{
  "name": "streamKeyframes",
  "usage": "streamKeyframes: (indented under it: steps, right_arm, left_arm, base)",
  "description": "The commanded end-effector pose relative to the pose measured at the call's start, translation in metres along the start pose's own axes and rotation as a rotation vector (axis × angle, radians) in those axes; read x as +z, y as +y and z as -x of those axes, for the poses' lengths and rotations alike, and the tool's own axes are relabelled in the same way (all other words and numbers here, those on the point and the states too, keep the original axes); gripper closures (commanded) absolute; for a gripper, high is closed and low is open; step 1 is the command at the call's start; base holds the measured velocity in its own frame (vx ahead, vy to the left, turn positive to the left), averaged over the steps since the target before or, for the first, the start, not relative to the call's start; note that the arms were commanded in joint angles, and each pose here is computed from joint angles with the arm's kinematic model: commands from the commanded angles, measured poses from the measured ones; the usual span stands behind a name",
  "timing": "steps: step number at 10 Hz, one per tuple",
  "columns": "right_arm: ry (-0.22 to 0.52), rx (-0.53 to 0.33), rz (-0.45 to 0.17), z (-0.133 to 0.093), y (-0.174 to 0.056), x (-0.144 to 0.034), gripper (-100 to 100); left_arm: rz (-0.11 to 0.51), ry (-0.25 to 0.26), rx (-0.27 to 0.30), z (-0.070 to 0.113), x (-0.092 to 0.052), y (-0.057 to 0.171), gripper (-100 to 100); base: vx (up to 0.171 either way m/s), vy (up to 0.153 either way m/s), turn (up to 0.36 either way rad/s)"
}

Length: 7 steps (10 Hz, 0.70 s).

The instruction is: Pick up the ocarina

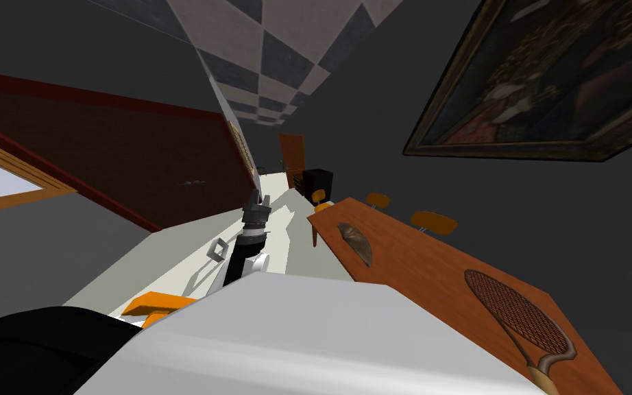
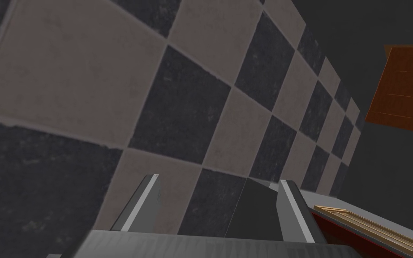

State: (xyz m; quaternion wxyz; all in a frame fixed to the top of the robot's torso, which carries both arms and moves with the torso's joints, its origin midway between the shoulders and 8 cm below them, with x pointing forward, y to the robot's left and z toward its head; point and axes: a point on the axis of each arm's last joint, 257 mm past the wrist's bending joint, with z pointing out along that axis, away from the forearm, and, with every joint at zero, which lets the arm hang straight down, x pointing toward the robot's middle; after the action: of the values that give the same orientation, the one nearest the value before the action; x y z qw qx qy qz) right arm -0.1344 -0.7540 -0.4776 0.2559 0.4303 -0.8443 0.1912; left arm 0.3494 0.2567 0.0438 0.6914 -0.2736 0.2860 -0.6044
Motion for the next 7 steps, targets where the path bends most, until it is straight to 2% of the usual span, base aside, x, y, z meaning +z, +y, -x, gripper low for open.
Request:
streamKeyframes:
  steps: [1, 3, 4, 5, 7]
  right_arm:
    - [0.000, 0.000, 0.000, 0.000, 0.000, 0.000, 100]
    - [0.000, 0.000, -0.001, 0.000, 0.000, 0.000, 100]
    - [0.000, 0.000, -0.001, 0.000, 0.000, 0.000, 0]
    - [0.003, 0.024, 0.014, -0.001, -0.012, -0.005, 100]
    - [0.004, 0.031, 0.019, -0.001, -0.015, -0.007, 100]
  left_arm:
    - [0.000, 0.000, 0.000, 0.000, 0.000, 0.000, 0]
    - [0.000, 0.000, 0.000, 0.000, 0.000, 0.000, 0]
    - [0.000, 0.000, 0.000, 0.000, 0.000, 0.000, 0]
    - [0.000, 0.000, 0.000, 0.000, 0.000, 0.000, 0]
    - [0.000, 0.000, 0.000, 0.000, 0.000, 0.000, 0]
  base:
    - [0.000, 0.000, 0.000]
    - [0.000, 0.000, 0.000]
    - [0.000, 0.000, 0.000]
    - [-0.115, 0.053, 0.206]
    - [-0.144, 0.054, 0.105]
